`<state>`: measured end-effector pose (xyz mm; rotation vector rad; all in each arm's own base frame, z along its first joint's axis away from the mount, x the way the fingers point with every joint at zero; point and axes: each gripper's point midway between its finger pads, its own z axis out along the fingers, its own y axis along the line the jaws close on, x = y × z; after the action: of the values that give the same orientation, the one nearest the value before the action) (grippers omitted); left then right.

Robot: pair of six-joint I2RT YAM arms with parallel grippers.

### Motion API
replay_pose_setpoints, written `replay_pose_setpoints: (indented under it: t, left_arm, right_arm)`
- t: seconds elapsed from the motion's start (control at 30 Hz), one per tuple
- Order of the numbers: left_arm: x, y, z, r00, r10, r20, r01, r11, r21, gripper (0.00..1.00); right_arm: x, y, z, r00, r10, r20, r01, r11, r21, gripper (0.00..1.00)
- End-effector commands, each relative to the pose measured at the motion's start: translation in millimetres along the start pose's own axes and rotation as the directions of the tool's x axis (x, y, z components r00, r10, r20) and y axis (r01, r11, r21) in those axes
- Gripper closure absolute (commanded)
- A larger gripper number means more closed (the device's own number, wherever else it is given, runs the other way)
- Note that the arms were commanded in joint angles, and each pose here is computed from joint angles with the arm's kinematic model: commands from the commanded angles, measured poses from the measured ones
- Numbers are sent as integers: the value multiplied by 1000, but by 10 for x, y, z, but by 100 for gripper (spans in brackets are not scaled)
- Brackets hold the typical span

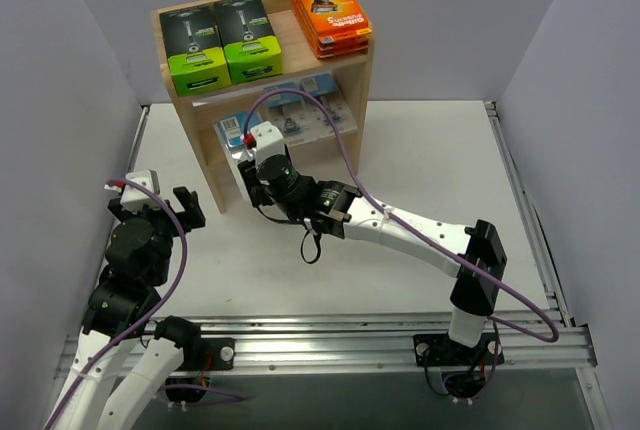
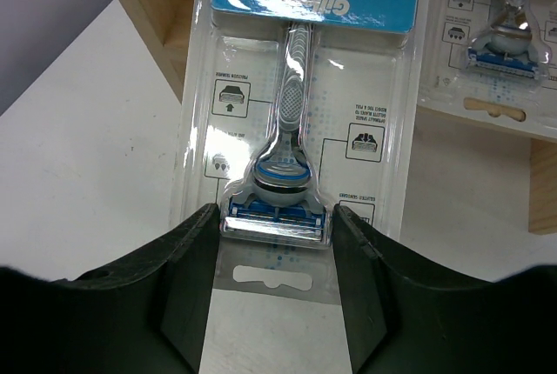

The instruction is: Place and organize the shaving razors onto the shelf

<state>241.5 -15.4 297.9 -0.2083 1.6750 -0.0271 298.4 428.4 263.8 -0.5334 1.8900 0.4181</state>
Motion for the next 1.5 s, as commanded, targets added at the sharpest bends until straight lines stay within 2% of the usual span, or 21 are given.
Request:
replay_pose_setpoints:
  t: [0.0, 0.47, 1.47]
  left_arm:
    - [-139, -52, -8, 998, -19, 53, 18, 1000, 25, 6]
    - [-120, -82, -9, 999, -12, 48, 11, 999, 39, 6]
    - [-122, -162, -37, 999, -6, 52, 2, 997, 78, 6]
  right_arm:
    - [-410, 14, 20, 993, 34, 117, -35, 999, 12, 100]
    - [-663, -144, 298, 973, 49, 227, -75, 992, 106, 100]
    - [-644, -202, 784, 967, 10, 254, -55, 984, 169, 100]
